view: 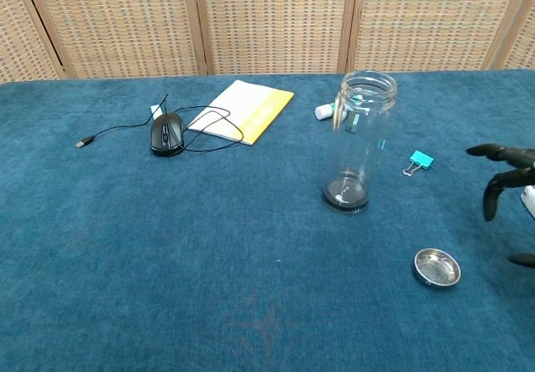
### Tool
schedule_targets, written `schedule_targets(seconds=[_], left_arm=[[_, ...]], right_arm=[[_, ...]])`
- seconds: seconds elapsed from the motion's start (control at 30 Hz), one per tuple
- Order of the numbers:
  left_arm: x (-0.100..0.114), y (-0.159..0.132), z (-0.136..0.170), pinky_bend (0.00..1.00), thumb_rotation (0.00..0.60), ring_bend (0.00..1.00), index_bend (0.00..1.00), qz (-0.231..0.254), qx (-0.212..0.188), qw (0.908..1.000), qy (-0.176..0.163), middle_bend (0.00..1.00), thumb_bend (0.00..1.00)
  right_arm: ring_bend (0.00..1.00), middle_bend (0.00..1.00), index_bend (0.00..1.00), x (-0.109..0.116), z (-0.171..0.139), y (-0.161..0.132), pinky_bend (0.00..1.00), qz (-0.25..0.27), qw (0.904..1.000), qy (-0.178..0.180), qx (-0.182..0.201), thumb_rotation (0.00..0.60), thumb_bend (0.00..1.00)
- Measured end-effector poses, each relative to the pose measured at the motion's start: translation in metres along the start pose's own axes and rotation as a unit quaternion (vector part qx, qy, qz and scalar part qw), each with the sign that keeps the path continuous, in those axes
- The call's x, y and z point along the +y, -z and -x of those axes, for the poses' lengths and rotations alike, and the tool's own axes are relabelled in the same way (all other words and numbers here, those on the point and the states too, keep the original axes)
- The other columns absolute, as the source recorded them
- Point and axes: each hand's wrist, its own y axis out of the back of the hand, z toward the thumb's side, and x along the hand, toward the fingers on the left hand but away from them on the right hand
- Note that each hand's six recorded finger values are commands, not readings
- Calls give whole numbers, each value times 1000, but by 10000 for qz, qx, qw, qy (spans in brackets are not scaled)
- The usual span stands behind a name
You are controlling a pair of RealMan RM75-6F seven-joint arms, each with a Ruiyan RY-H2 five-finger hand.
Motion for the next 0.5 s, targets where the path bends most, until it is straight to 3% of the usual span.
schedule_targets(seconds=[0.5], left_arm=[[-1, 0, -3, 0, 600, 0, 0, 35, -54, 10000, -46, 0, 55]], right_arm=[[0, 0, 500, -24, 16, -21, 0, 278, 9991, -317, -54, 600, 463]])
